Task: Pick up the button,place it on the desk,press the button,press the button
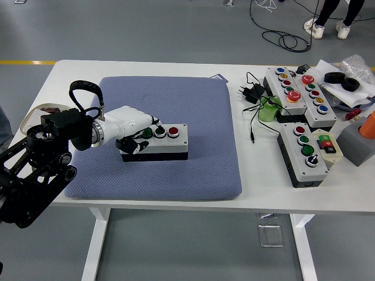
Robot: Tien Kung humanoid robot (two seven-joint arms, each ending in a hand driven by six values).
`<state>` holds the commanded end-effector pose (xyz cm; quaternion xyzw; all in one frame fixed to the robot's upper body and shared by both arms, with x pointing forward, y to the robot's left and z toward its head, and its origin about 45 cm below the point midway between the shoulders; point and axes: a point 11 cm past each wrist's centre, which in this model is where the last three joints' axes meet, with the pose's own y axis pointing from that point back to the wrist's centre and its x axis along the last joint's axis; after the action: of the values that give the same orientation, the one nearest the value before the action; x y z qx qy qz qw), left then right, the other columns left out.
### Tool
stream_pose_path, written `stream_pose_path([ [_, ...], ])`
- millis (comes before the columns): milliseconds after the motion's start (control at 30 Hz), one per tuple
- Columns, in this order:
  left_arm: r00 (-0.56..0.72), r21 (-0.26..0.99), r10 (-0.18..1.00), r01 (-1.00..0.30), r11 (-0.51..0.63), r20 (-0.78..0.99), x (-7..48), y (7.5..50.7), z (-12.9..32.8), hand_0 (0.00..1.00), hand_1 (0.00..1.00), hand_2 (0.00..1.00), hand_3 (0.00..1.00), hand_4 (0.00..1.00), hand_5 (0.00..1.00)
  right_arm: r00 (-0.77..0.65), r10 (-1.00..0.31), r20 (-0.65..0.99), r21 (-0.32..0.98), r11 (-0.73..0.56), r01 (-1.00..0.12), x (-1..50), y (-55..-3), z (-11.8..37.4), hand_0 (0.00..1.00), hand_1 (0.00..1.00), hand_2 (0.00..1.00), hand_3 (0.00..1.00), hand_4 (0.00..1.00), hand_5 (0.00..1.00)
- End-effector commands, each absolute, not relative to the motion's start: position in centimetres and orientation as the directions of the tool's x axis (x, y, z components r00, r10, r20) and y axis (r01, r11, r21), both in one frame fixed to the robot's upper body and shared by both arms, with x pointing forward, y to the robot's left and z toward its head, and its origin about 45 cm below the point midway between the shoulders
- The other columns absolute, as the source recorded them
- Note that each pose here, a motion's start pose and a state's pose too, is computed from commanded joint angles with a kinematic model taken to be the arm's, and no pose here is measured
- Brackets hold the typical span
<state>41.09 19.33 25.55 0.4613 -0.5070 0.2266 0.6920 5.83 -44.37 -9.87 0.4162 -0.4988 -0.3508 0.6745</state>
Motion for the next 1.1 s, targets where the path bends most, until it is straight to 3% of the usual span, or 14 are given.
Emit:
stream_pose_path([
  [767, 0.429, 0.469, -0.195, -0.761, 0.447, 0.882, 41.1, 19.7, 24.4, 0.078, 0.002, 0.002, 0.775, 0.538, 0.002, 0.255, -0.888, 0.382, 0.912, 0.407, 0.053, 6.1, -44.4, -9.8, 0.647, 0.638, 0.671, 0.583, 0.384, 0.240],
  [1100, 0.291, 0.307, -0.109, -0.817, 0.488, 0.950, 41.7, 19.1, 27.7, 0.077, 0.002, 0.002, 0.777, 0.529, 0.002, 0.253, -0.889, 0.382, 0.912, 0.407, 0.052, 6.2, -44.3, -9.8, 0.647, 0.638, 0.671, 0.584, 0.385, 0.239],
])
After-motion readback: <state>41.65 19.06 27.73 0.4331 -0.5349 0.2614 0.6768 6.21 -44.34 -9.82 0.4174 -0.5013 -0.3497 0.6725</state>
